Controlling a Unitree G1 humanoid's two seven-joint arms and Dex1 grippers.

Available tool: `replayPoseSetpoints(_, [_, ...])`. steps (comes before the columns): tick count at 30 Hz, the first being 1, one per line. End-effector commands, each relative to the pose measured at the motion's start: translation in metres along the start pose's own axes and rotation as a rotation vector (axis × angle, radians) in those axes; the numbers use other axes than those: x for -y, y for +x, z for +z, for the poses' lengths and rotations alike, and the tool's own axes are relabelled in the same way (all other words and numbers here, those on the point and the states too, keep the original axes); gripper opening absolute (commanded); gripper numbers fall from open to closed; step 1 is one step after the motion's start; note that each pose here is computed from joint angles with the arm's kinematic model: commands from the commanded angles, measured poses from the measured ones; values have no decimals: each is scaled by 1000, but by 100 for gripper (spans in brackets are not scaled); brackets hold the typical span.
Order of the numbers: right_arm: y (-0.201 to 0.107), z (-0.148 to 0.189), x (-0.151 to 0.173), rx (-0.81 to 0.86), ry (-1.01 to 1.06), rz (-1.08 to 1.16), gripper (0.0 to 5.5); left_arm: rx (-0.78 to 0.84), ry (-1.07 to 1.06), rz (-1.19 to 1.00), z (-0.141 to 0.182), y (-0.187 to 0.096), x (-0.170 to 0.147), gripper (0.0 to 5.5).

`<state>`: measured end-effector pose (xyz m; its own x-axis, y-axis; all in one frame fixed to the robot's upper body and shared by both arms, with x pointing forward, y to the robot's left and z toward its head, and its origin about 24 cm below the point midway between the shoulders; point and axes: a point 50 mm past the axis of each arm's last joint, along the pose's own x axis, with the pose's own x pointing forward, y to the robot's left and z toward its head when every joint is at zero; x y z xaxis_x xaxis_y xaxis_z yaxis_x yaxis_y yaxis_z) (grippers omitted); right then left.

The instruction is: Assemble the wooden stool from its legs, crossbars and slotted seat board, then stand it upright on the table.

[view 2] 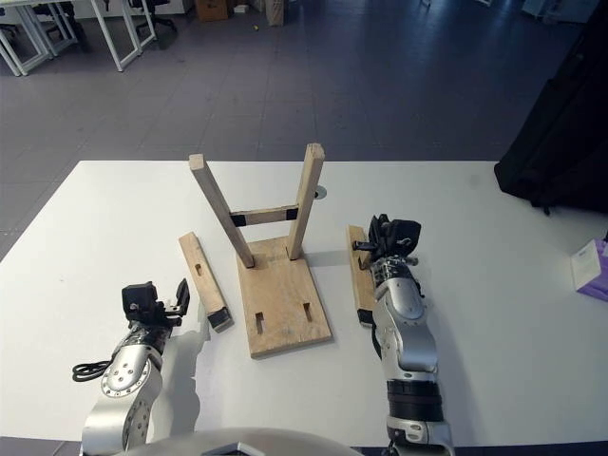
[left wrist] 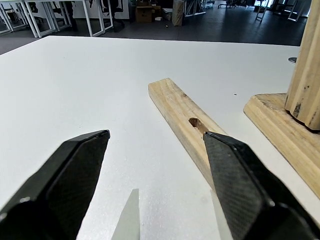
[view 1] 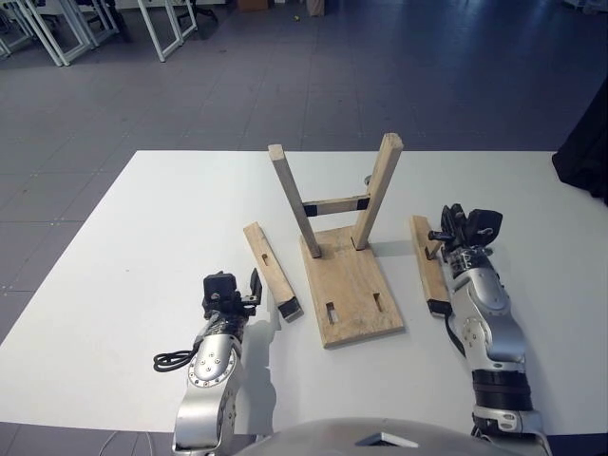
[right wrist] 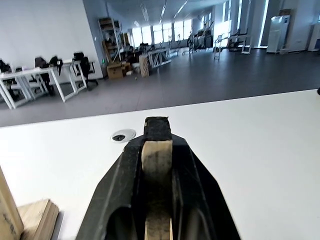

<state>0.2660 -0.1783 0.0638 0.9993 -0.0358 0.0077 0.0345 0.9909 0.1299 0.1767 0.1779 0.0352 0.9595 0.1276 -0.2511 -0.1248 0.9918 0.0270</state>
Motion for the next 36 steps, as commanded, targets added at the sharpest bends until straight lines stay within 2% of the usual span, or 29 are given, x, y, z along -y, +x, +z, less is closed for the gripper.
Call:
replayPoseSetpoints(1, [-38, -72, 17, -317, -17, -93, 39, -19, 27, -21, -1, 2, -3, 346])
replayPoseSetpoints(6, [-32, -66, 12, -283, -62, -54, 39, -26, 38, -34, -1, 4, -2, 346])
replayPoseSetpoints(12, [4, 1, 5, -35, -153, -30, 39, -25, 33, -49, -2, 5, 0, 346])
replayPoseSetpoints(15, [11, 17, 0, 4, -133, -6, 39, -26, 28, -52, -3, 4, 0, 346])
replayPoseSetpoints(16, [11, 16, 0, -2, -126, 1, 75, -27, 26, -50, -3, 4, 1, 346])
replayPoseSetpoints(21, [9, 21, -1, -14, -91, 17, 163, -29, 24, -41, -4, 3, 0, 346])
replayPoseSetpoints(25, [23, 70, -10, 106, -119, 20, 240, -31, 27, -46, -5, 2, 1, 346])
replayPoseSetpoints(30, [56, 143, -14, 251, -118, 5, 245, -33, 21, -36, -5, 1, 2, 346])
replayPoseSetpoints(31, [65, 143, -8, 229, -123, -13, 245, -33, 21, -38, -5, 2, 3, 346])
replayPoseSetpoints(33, [77, 121, 6, 111, -108, -52, 245, -31, 18, -36, -5, 3, 4, 346])
replayPoseSetpoints(36, [76, 55, 27, -147, -107, -105, 245, -28, 18, -36, -5, 4, 4, 346])
